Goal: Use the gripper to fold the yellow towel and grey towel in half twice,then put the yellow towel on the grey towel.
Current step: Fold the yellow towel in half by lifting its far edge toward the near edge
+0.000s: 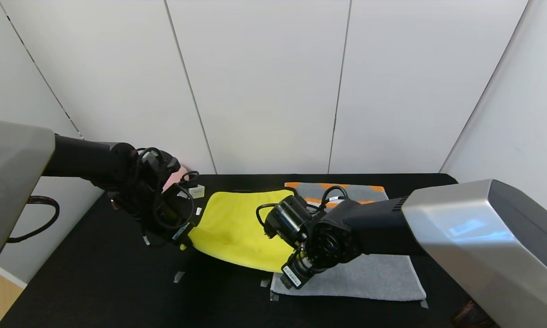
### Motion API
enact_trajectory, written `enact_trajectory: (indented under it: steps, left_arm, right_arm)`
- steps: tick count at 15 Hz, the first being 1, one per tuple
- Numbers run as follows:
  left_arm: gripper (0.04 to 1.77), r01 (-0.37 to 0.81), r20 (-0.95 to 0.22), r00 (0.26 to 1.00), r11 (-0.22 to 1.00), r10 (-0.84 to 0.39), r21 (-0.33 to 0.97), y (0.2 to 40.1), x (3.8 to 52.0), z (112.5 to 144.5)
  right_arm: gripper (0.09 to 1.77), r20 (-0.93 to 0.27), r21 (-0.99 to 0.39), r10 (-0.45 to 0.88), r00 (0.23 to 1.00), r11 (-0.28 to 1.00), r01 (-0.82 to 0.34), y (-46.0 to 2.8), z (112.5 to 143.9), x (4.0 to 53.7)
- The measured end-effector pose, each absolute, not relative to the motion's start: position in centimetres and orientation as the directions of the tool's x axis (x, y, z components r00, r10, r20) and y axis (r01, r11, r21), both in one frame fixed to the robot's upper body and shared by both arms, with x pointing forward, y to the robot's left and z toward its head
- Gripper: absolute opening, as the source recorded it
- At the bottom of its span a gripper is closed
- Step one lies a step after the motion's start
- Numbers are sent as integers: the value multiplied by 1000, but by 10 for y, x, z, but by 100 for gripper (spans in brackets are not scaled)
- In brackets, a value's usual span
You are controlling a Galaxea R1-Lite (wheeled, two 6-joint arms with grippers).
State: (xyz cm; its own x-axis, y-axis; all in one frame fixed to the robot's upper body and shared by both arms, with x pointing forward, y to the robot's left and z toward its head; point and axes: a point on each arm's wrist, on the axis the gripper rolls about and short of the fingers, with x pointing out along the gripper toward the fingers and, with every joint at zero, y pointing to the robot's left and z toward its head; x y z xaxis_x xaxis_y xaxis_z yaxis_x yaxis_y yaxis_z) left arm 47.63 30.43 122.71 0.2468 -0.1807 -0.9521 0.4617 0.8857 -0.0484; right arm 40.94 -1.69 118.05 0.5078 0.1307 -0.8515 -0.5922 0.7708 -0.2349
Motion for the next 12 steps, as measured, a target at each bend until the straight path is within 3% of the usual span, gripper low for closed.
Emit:
enact_trajectory:
  steps: [12]
  left_arm:
    - [12,461,-952,248,886,-179,-47,305,477,1227]
  right_arm:
    - [171,-832,-240,123,542,800,-550,-10,1173,425]
